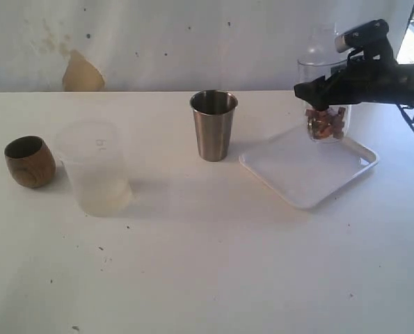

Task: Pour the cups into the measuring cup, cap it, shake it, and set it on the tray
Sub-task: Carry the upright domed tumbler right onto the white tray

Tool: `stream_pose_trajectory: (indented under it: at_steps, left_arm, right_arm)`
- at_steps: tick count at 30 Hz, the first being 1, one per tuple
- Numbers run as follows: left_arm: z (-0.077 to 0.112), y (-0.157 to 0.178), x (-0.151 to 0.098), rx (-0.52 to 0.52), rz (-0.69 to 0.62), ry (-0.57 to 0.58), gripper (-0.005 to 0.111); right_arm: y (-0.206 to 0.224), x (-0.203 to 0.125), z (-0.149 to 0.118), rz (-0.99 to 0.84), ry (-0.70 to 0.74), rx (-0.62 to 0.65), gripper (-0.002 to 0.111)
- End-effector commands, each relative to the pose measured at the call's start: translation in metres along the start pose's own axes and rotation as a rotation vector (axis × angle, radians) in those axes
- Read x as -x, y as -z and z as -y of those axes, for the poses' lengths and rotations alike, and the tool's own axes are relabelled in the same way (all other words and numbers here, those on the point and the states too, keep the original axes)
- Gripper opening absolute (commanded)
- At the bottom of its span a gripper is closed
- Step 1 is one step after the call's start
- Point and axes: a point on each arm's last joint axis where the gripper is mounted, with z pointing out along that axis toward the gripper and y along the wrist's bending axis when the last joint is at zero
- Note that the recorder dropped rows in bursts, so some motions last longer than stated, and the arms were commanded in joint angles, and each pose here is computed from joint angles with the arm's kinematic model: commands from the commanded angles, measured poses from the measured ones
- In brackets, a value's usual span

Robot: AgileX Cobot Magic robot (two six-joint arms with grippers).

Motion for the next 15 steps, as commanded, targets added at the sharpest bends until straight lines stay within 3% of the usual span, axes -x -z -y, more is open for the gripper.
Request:
stream_pose_trajectory:
  at_steps: [1,5,15]
  left_arm:
    - [0.0,0.0,-0.001,0.001,0.006,0.001,0.0]
    - [0.0,0.0,-0.001,0.001,0.006,0.001,0.0]
    - [0.0,0.0,-0.001,0.001,0.006,0.001,0.0]
  right_arm:
    - [-0.012,-0.011,0.004,0.003,-0.034,0.023,0.0]
    - [-0.021,-0.027,0.002,-0.017,-0.057,0.053,0.0]
    - [-0.028,-0.029,-0.003,0.027,-0.069,0.141,0.003]
